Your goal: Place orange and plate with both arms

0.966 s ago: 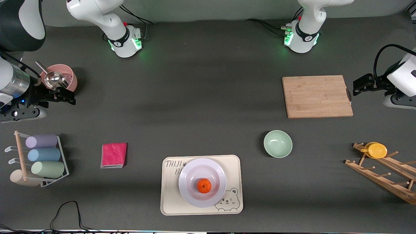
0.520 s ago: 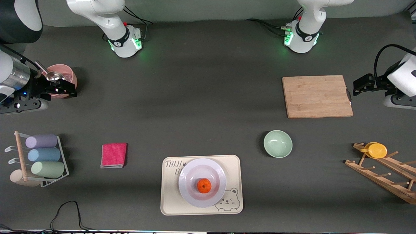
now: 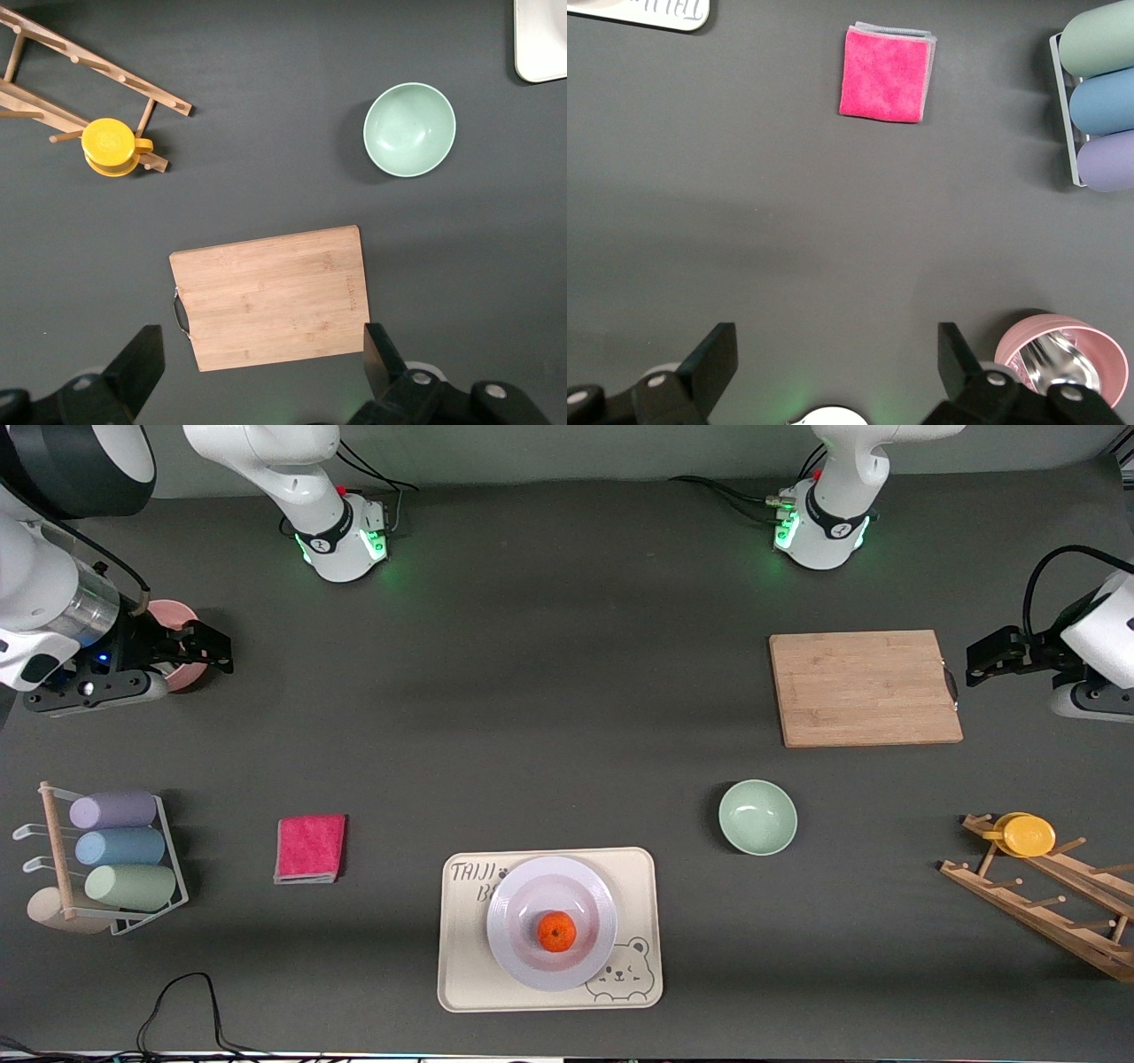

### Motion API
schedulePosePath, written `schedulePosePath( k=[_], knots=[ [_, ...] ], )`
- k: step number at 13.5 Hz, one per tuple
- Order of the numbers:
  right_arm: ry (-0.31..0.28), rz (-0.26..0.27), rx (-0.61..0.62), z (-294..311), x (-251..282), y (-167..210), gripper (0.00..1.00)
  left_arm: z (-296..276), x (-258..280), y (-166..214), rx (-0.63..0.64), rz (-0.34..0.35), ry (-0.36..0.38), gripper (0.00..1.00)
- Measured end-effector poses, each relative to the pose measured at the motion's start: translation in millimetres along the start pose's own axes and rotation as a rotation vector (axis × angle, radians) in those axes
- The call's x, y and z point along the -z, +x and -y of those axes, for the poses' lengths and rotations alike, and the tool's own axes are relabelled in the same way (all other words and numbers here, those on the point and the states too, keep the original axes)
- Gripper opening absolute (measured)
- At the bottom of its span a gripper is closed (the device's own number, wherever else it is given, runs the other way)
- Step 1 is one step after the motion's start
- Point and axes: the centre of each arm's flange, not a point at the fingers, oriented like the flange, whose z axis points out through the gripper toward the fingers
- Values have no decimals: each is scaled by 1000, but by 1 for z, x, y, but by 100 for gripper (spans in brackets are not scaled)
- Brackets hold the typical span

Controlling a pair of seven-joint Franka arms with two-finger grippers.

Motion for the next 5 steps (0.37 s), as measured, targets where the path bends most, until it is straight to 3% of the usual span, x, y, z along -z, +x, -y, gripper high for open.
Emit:
schedulePosePath(
  k=[5],
  knots=[
    [5, -2, -2, -6, -1, 0, 100, -1, 0, 0, 28, -1, 0, 100]
  ],
)
